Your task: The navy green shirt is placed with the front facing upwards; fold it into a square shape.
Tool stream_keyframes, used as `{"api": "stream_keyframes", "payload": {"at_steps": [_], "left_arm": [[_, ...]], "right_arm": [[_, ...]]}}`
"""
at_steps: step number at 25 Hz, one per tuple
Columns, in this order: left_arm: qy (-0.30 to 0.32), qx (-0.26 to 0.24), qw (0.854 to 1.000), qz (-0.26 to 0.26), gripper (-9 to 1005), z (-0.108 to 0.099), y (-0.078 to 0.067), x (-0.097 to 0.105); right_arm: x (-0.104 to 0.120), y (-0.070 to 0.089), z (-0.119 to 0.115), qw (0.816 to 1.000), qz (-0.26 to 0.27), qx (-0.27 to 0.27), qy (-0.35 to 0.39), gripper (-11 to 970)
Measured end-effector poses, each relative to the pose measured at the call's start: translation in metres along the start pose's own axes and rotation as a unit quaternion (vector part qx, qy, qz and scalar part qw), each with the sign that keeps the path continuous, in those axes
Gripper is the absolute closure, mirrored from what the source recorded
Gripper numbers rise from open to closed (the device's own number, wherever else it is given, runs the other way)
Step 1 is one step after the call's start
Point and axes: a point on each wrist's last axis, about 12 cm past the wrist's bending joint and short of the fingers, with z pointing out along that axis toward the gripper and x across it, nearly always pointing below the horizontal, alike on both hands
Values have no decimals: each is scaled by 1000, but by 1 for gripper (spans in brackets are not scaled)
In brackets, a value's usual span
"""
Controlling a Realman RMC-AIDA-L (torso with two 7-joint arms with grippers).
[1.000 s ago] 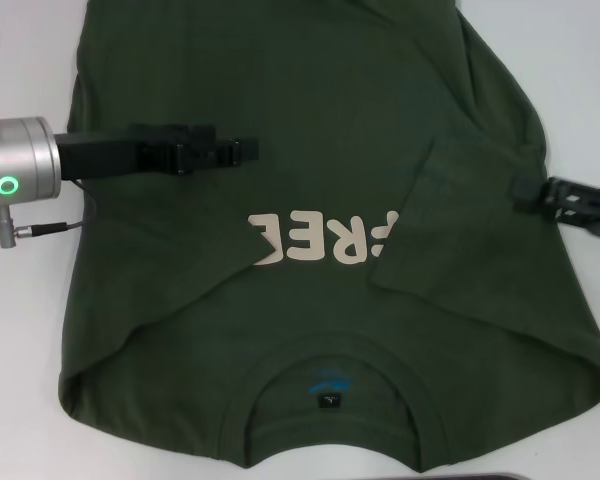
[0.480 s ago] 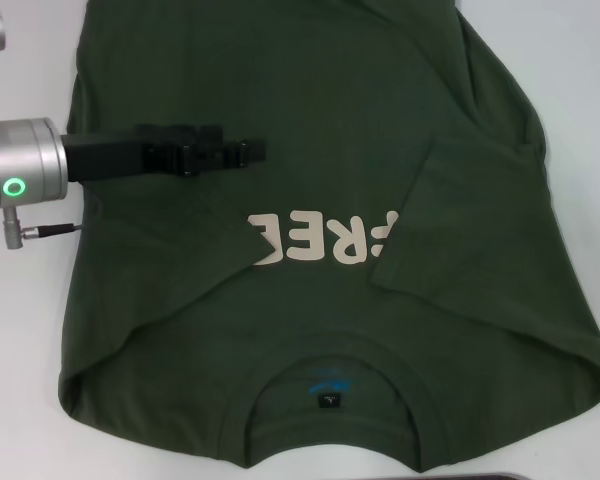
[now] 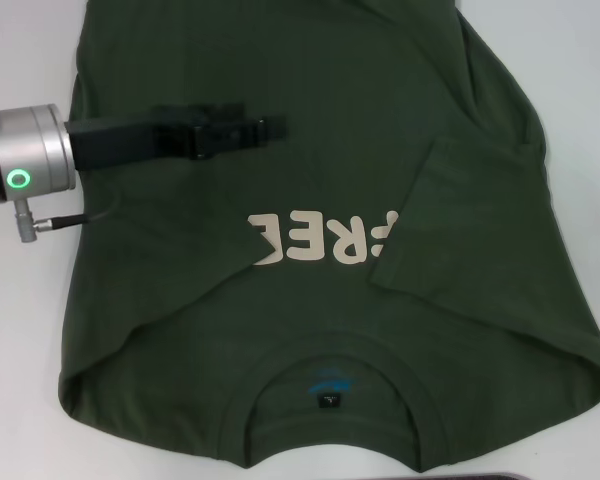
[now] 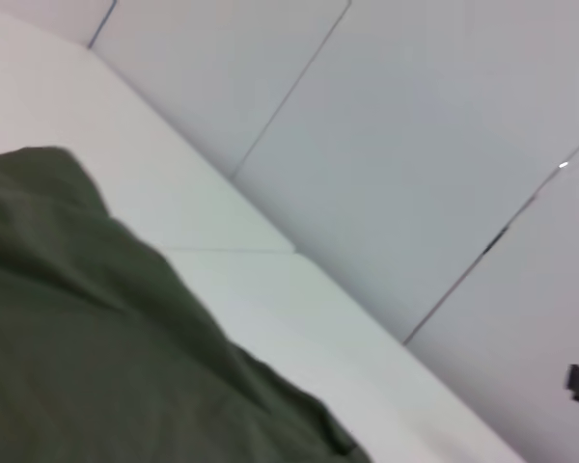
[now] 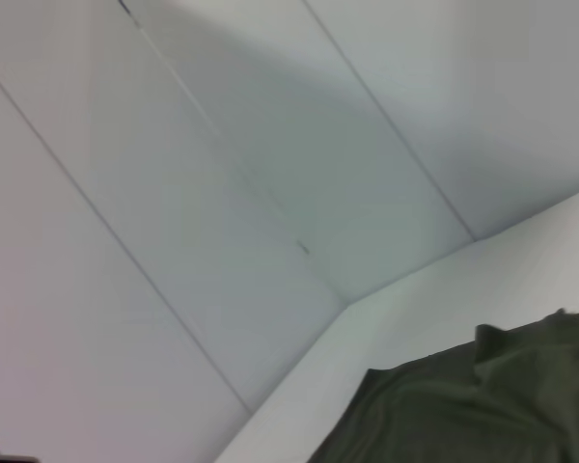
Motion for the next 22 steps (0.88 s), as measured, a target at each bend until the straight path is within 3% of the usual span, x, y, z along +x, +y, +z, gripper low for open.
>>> {"api": "stream_keyframes", "payload": {"at_steps": [12,22], "left_arm": [[-14,20,1000,-18,150,1,-2,2],[27,-44,995,-84,192,-64,22,10]], "right_arm": [[-16,-5,3,1000,-30,3,-7,153],[-25,-6,18,999,-39,-11,-4,153]]}}
